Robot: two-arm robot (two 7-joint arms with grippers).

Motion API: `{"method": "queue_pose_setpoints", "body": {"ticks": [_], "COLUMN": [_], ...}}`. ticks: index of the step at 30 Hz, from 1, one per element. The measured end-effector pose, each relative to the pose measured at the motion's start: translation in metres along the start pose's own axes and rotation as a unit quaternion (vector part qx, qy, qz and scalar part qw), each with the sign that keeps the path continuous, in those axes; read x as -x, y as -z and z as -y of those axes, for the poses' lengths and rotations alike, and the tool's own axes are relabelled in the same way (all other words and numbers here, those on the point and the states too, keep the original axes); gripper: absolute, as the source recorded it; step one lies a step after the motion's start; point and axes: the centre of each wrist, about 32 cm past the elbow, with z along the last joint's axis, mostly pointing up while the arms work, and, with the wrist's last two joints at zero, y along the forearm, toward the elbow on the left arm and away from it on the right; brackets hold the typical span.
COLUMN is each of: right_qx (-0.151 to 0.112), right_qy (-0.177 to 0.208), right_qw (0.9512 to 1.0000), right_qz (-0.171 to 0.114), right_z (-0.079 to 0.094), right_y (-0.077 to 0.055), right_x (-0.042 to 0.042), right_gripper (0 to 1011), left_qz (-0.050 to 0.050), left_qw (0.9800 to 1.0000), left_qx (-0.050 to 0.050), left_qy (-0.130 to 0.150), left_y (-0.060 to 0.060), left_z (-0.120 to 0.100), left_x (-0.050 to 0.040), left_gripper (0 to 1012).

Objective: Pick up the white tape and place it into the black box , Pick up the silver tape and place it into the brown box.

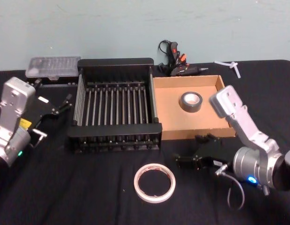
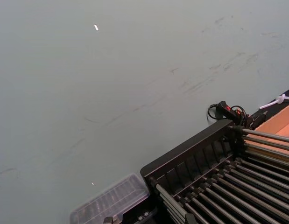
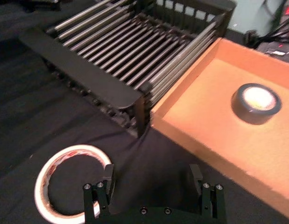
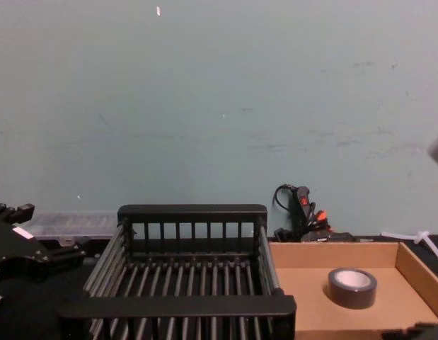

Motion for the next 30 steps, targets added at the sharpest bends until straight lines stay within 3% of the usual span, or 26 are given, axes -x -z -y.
{"method": "queue_pose_setpoints", "body": {"ticks": [9, 18, 30], "right_qx": [0.013, 0.016, 0.021], "right_qy": [-0.015, -0.027, -0.039], "right_qw": [0.9998, 0.9992, 0.9986], "right_qz": [0.003, 0.026, 0.028], "right_z": [-0.001, -0.007, -0.013], "right_y": [0.004, 0.005, 0.006], "right_x": [0.0123, 0.0238, 0.031], "right_gripper": [1002, 1002, 1002], "left_qz": [0.0, 0.0, 0.0], "left_qw": [1.0, 1.0, 1.0], "left_qx": [0.0, 0.0, 0.0], "left_qy": [0.0, 0.0, 0.0], "left_y": [0.0, 0.0, 0.0], "left_z": [0.0, 0.0, 0.0], "left_x": [0.0, 0.0, 0.0], "left_gripper": [1001, 1001, 1001]}}
